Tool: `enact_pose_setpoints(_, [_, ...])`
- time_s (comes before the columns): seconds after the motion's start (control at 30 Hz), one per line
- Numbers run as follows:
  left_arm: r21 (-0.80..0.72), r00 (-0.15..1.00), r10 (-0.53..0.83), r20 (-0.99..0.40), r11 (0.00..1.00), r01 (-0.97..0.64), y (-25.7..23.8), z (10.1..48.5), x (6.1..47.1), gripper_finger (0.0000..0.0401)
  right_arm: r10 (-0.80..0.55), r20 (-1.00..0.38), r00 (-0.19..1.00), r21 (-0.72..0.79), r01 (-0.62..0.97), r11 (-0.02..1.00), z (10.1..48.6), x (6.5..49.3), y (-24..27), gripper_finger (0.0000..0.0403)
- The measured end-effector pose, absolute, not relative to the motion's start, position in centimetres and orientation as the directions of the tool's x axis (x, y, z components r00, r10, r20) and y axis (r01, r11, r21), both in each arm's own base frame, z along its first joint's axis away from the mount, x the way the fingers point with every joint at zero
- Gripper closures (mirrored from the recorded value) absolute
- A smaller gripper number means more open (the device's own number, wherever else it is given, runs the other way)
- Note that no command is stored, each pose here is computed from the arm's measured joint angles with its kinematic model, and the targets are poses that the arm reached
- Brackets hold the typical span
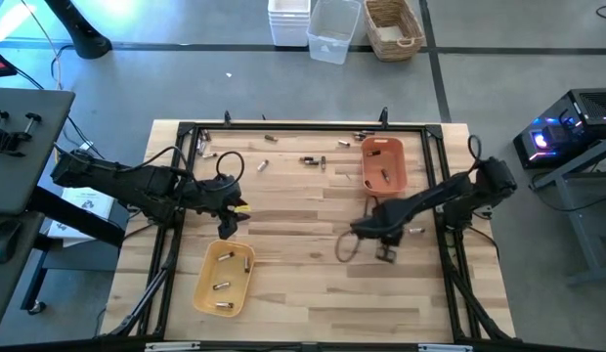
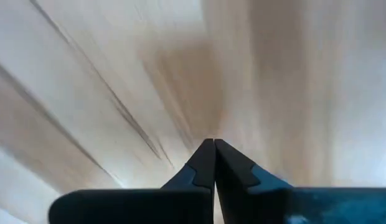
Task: Sort batteries
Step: Put the silver battery into the yellow bin
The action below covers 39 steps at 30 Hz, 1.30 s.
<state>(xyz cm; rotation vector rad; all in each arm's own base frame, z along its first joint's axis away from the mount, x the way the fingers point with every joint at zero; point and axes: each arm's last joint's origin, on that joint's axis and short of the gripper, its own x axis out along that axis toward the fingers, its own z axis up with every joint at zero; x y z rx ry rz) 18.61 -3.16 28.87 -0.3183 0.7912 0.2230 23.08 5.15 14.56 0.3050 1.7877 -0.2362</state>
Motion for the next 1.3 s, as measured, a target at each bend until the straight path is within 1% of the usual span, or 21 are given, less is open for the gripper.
enact_pose_setpoints(0.07, [-0.198, 0.687, 0.076, -0.722, 0.929, -0.312, -3.2, 28.9, 18.7, 0.0214, 0.038, -0.986, -0.16, -0.011, 0.299, 0.954, 16.3, 24.5, 5.0, 0.0403])
enact_pose_setpoints(0.13, [-0.198, 0.687, 0.076, -0.723, 0.929, -0.312, -3.2, 28.9, 18.6, 0.0214, -0.035, -0.989, -0.147, -0.075, 0.283, 0.956, 18.0, 25.2, 4.8, 0.0403])
enact_pose_setpoints(0.17, [-0.198, 0.687, 0.076, -0.723, 0.929, -0.312, -3.2, 28.9, 18.6, 0.0214, -0.061, -0.981, -0.185, -0.114, 0.292, 0.95, 18.6, 25.0, 4.4, 0.0403])
enact_pose_setpoints(0.2, [-0.198, 0.687, 0.076, -0.723, 0.929, -0.312, -3.2, 28.9, 18.6, 0.0214, -0.07, -0.966, -0.249, -0.147, 0.305, 0.941, 18.8, 24.5, 3.8, 0.0403])
enact_pose_setpoints(0.27, [-0.197, 0.687, 0.078, -0.722, 0.929, -0.312, -3.2, 28.9, 18.7, 0.0214, -0.08, -0.927, -0.365, -0.217, 0.351, 0.911, 18.3, 23.3, 2.3, 0.0403])
enact_pose_setpoints(0.33, [-0.195, 0.687, 0.081, -0.722, 0.929, -0.315, -3.2, 28.9, 18.6, 0.0214, -0.075, -0.9, -0.429, -0.269, 0.415, 0.869, 17.5, 21.7, 1.1, 0.0403])
enact_pose_setpoints(0.4, [-0.195, 0.687, 0.082, -0.722, 0.929, -0.315, -3.2, 28.9, 18.6, 0.0214, -0.037, -0.914, -0.405, -0.255, 0.498, 0.829, 17.1, 20.4, 0.3, 0.0403])
enact_pose_setpoints(0.47, [-0.197, 0.687, 0.079, -0.723, 0.928, -0.315, -3.2, 28.9, 18.6, 0.0214, -0.045, -0.932, -0.358, -0.253, 0.561, 0.788, 16.8, 19.3, -0.1, 0.0403])
enact_pose_setpoints(0.6, [-0.193, 0.687, 0.084, -0.722, 0.928, -0.317, -3.1, 28.9, 18.6, 0.0214, -0.116, -0.902, -0.417, -0.383, 0.645, 0.661, 15.8, 16.4, -1.3, 0.0403])
enact_pose_setpoints(0.67, [-0.19, 0.688, 0.089, -0.72, 0.928, -0.32, -3.1, 28.9, 18.7, 0.0214, -0.126, -0.893, -0.431, -0.416, 0.686, 0.597, 15.3, 15.6, -1.8, 0.0403])
enact_pose_setpoints(0.73, [-0.19, 0.688, 0.09, -0.72, 0.928, -0.321, -3.1, 28.9, 18.7, 0.0214, -0.159, -0.911, -0.38, -0.403, 0.741, 0.538, 15.1, 15.7, -2.1, 0.0403])
enact_pose_setpoints(0.8, [-0.192, 0.689, 0.09, -0.719, 0.927, -0.322, -3.1, 28.9, 18.7, 0.0213, -0.224, -0.916, -0.334, -0.402, 0.777, 0.484, 15.0, 16.0, -2.5, 0.0403])
enact_pose_setpoints(0.93, [-0.192, 0.689, 0.09, -0.719, 0.927, -0.322, -3.1, 28.9, 18.7, 0.0214, -0.366, -0.874, -0.321, -0.445, 0.83, 0.335, 15.0, 16.2, -4.0, 0.0403])
enact_pose_setpoints(1.07, [-0.195, 0.689, 0.094, -0.719, 0.924, -0.329, -3.1, 28.9, 18.7, 0.0214, -0.426, -0.826, -0.37, -0.477, 0.861, 0.178, 14.8, 15.9, -5.9, 0.0403])
enact_pose_setpoints(1.13, [-0.192, 0.689, 0.099, -0.718, 0.924, -0.332, -3.1, 28.9, 18.7, 0.0214, -0.434, -0.822, -0.368, -0.457, 0.881, 0.119, 14.6, 15.9, -6.9, 0.0403])
enact_pose_setpoints(1.17, [-0.19, 0.689, 0.102, -0.717, 0.923, -0.334, -3.1, 28.9, 18.7, 0.0214, -0.442, -0.827, -0.347, -0.433, 0.895, 0.109, 14.4, 16.1, -7.6, 0.0403])
enact_pose_setpoints(1.23, [-0.189, 0.69, 0.105, -0.717, 0.923, -0.336, -3.1, 28.9, 18.7, 0.0214, -0.447, -0.846, -0.29, -0.383, 0.915, 0.13, 14.2, 16.6, -8.7, 0.0403])
enact_pose_setpoints(1.3, [-0.198, 0.689, 0.105, -0.717, 0.917, -0.345, -3.1, 28.9, 18.7, 0.0214, -0.412, -0.878, -0.244, -0.331, 0.931, 0.154, 14.0, 16.9, -9.6, 0.0403])
